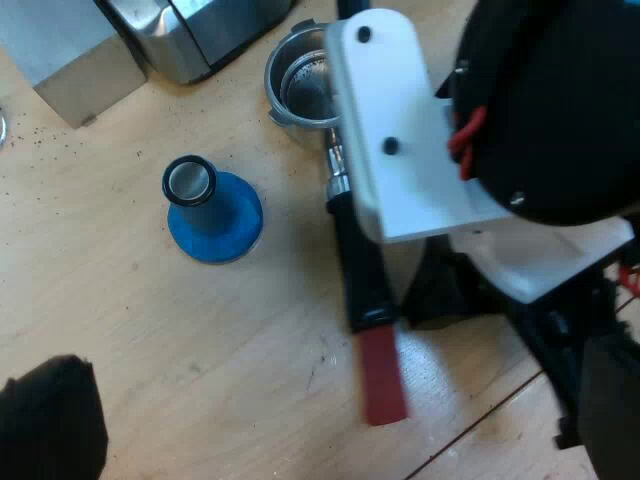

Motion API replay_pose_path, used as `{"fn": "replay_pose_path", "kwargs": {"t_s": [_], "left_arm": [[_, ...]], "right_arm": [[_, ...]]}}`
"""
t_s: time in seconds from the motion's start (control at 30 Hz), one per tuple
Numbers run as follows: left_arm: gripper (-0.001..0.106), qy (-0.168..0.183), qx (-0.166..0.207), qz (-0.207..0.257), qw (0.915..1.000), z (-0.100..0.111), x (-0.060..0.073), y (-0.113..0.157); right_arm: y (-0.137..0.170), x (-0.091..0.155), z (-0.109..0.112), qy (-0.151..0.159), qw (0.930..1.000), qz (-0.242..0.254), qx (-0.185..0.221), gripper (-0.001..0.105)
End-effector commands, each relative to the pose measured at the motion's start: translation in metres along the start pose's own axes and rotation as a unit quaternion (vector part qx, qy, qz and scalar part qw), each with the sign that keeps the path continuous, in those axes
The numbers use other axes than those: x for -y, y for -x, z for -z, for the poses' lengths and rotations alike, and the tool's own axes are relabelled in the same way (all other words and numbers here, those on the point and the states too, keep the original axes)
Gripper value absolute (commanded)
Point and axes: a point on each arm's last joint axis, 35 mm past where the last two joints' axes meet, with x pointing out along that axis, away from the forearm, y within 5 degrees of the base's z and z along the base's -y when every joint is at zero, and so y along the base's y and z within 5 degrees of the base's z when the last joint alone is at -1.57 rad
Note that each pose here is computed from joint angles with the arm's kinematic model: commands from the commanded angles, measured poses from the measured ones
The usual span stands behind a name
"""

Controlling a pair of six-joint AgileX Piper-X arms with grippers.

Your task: Put the handle in the coffee machine

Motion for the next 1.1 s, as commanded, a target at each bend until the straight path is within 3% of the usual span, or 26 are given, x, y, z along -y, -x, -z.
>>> {"fn": "replay_pose_path", "kwargs": {"t_s": [0.03,0.17,0.33,0.47,0.7,0.87,0.9,0.97,1.07,1.1], "left_arm": [[0.098,0.005,0.006,-0.008,0.9999,-0.001,0.0,0.002],[0.098,0.005,0.006,-0.008,0.9999,-0.001,0.0,0.002],[0.098,0.005,0.006,-0.008,0.9999,-0.001,0.0,0.002],[0.098,0.004,0.019,-0.028,0.9994,-0.004,-0.001,0.008],[0.098,0.009,0.071,-0.03,0.9969,-0.012,0.002,0.039],[0.098,0.01,0.094,-0.028,0.9951,-0.006,0.002,0.047],[0.098,0.013,0.099,-0.027,0.9946,-0.004,0.002,0.049],[0.098,0.022,0.137,-0.02,0.9901,0.011,0.002,0.061],[0.098,0.02,0.16,-0.014,0.9868,0.021,0.002,0.068],[0.098,0.019,0.167,-0.007,0.9858,0.024,0.002,0.07]], "right_arm": [[0.001,0.0,-0.015,0.004,0.9993,-0.002,0.036,0.0],[0.003,-0.001,-0.011,0.001,0.9998,-0.004,0.017,0.0],[0.016,-0.002,-0.002,-0.005,0.9993,0.012,-0.034,0.0],[0.049,0.0,0.001,0.011,0.9944,0.075,-0.073,0.0],[0.1,0.014,-0.003,-0.001,0.9939,0.101,-0.044,0.0],[0.118,0.02,-0.005,-0.01,0.9928,0.117,-0.024,0.001],[0.135,0.027,-0.005,-0.017,0.992,0.125,-0.005,0.015],[0.142,0.032,-0.005,-0.023,0.9911,0.131,0.003,0.032],[0.144,0.034,-0.006,-0.024,0.9908,0.133,0.009,0.048],[0.144,0.034,-0.007,-0.022,0.991,0.131,0.014,0.059]]}}
